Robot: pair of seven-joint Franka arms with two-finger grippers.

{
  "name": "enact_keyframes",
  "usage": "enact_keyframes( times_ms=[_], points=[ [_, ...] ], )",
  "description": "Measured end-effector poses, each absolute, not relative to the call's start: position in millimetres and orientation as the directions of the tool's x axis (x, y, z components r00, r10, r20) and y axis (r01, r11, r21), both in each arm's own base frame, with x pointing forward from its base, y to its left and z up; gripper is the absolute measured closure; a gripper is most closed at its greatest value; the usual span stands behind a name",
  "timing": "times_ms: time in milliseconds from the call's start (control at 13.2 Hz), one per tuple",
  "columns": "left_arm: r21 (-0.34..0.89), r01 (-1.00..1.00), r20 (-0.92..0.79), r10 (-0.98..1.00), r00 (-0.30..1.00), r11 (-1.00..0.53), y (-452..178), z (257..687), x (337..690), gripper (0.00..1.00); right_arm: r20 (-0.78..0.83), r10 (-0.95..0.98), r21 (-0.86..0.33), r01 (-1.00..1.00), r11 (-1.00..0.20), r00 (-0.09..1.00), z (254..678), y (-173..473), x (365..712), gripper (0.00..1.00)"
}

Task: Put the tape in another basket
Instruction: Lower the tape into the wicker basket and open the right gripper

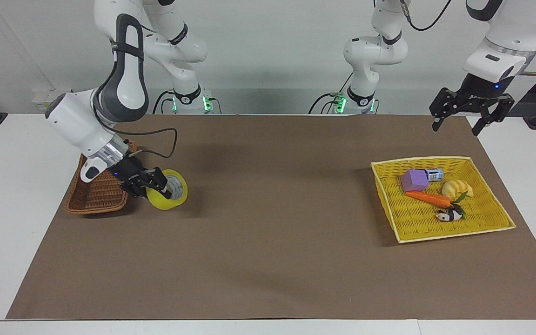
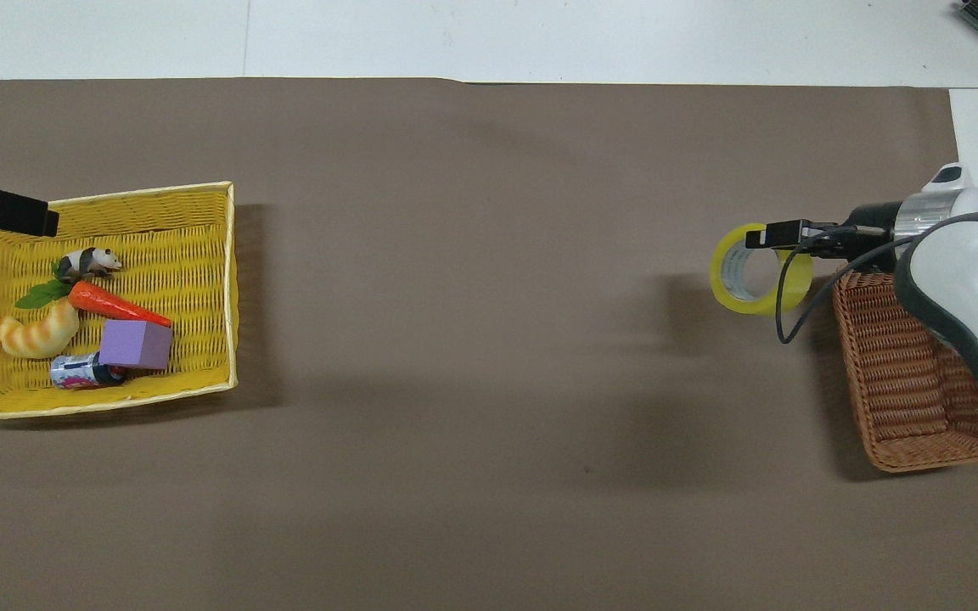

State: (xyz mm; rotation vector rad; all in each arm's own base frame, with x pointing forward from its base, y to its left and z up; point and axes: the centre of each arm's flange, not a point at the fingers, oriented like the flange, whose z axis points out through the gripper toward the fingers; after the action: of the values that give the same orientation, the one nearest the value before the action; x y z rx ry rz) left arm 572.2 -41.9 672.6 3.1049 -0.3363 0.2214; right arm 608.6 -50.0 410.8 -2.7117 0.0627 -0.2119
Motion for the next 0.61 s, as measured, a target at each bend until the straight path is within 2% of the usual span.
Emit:
enact_keyframes(
  times_ms=[303, 607],
  points=[
    [-0.004, -0.213, 0.141, -0.212, 0.967, -0.977, -41.6, 672.5, 572.2, 0.0, -0.016, 0.026, -0.198, 0.023, -0.98, 1.0, 429.6, -96.0, 596.0, 0.45],
    [-0.004, -0.213, 0.141, -0.212, 0.967, -0.977, -41.6, 672.4, 572.1, 0.0, -0.14, 0.111, 0.012, 0.113, -0.994, 0.984, 437.4, -138.3, 580.1, 0.45]
  ],
)
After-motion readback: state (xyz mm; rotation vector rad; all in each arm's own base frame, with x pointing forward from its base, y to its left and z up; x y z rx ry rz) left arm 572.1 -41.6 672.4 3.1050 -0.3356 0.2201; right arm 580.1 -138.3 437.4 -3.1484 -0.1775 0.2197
